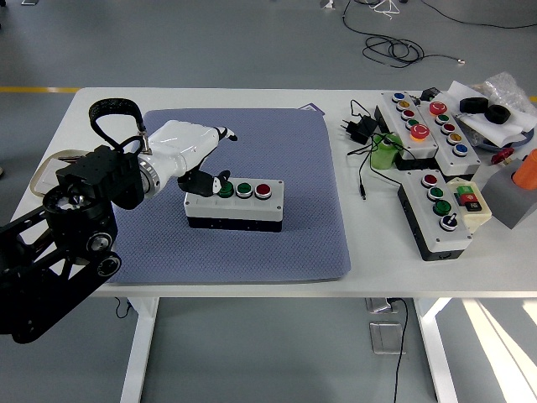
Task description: Pick up the button,place it on the desk,press the button,press the button
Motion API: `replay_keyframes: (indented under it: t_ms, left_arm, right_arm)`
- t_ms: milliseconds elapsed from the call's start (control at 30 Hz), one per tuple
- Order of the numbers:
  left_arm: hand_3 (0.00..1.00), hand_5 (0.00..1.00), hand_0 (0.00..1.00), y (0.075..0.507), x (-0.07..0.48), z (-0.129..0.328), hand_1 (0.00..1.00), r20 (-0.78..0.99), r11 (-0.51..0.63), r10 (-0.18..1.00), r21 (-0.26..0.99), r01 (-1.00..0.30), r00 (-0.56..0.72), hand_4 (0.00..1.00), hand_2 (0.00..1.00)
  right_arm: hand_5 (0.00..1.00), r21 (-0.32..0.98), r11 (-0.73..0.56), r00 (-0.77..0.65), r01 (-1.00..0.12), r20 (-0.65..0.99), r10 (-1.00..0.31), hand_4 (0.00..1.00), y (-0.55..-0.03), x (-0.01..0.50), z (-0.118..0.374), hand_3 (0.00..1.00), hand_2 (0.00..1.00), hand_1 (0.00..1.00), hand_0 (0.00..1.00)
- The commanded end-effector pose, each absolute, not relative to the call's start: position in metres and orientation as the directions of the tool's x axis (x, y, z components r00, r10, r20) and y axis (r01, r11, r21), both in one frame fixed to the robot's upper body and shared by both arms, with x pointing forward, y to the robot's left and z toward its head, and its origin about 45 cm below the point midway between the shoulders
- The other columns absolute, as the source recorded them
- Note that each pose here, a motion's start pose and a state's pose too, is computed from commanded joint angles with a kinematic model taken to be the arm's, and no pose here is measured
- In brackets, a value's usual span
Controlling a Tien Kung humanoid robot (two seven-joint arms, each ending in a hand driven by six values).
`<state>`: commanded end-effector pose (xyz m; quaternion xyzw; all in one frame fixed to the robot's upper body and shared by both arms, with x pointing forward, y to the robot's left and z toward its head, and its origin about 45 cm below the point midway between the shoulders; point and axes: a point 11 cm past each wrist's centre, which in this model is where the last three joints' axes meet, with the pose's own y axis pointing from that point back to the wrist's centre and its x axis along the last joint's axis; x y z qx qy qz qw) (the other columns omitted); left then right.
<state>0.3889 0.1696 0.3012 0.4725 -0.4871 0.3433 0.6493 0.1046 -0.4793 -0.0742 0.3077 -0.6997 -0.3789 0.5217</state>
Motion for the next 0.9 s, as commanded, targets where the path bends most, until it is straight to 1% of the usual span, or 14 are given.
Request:
replay_keyframes:
  t_ms: [67, 100, 267, 300, 467, 500, 667, 700, 900]
  left_arm:
    - [0.821, 0.326, 0.002, 0.167, 0.386, 0.296, 0.042, 0.948, 0.332, -0.005, 0.301, -0.894, 0.318, 0.544, 0.077]
    - [0.805, 0.311, 0.002, 0.166, 0.385, 0.294, 0.036, 0.945, 0.337, -0.003, 0.310, -0.889, 0.328, 0.539, 0.083]
    - [0.805, 0.311, 0.002, 0.160, 0.381, 0.281, 0.036, 0.930, 0.358, -0.001, 0.344, -0.868, 0.368, 0.539, 0.083]
    - [0.812, 0.282, 0.002, 0.158, 0.380, 0.278, 0.038, 0.926, 0.363, -0.001, 0.351, -0.863, 0.377, 0.540, 0.078]
    - [0.812, 0.282, 0.002, 0.154, 0.380, 0.269, 0.038, 0.918, 0.370, -0.002, 0.370, -0.852, 0.397, 0.540, 0.078]
    - [0.819, 0.254, 0.002, 0.154, 0.380, 0.268, 0.043, 0.917, 0.371, -0.002, 0.372, -0.851, 0.399, 0.539, 0.079]
    - [0.819, 0.254, 0.002, 0.150, 0.382, 0.260, 0.043, 0.907, 0.374, -0.003, 0.392, -0.841, 0.421, 0.539, 0.079]
    - [0.825, 0.233, 0.003, 0.150, 0.382, 0.260, 0.045, 0.907, 0.373, -0.003, 0.393, -0.841, 0.422, 0.534, 0.081]
    - [0.828, 0.224, 0.006, 0.150, 0.385, 0.255, 0.047, 0.900, 0.363, -0.002, 0.407, -0.838, 0.436, 0.533, 0.082]
  right_arm:
    - [0.479, 0.851, 0.523, -0.265, -0.035, 0.497, -0.826, 0.412, -0.479, 0.105, -0.074, 0.751, 0.817, 0.797, 0.787]
    - [0.479, 0.851, 0.523, -0.265, -0.035, 0.497, -0.826, 0.412, -0.479, 0.105, -0.074, 0.751, 0.817, 0.797, 0.787]
    - [0.479, 0.852, 0.523, -0.266, -0.036, 0.496, -0.826, 0.412, -0.479, 0.105, -0.074, 0.751, 0.817, 0.797, 0.787]
    - [0.479, 0.852, 0.523, -0.267, -0.036, 0.496, -0.826, 0.412, -0.479, 0.105, -0.074, 0.751, 0.817, 0.797, 0.787]
    - [0.479, 0.851, 0.524, -0.267, -0.036, 0.497, -0.826, 0.412, -0.480, 0.105, -0.074, 0.751, 0.817, 0.797, 0.787]
    - [0.479, 0.851, 0.524, -0.267, -0.036, 0.497, -0.826, 0.412, -0.480, 0.105, -0.074, 0.751, 0.817, 0.797, 0.787]
    - [0.479, 0.851, 0.524, -0.263, -0.032, 0.499, -0.826, 0.412, -0.480, 0.103, -0.074, 0.751, 0.817, 0.797, 0.787]
    - [0.479, 0.851, 0.524, -0.262, -0.032, 0.499, -0.826, 0.412, -0.480, 0.103, -0.074, 0.751, 0.817, 0.797, 0.787]
    - [0.479, 0.851, 0.524, -0.262, -0.029, 0.500, -0.825, 0.412, -0.480, 0.101, -0.075, 0.751, 0.817, 0.797, 0.787]
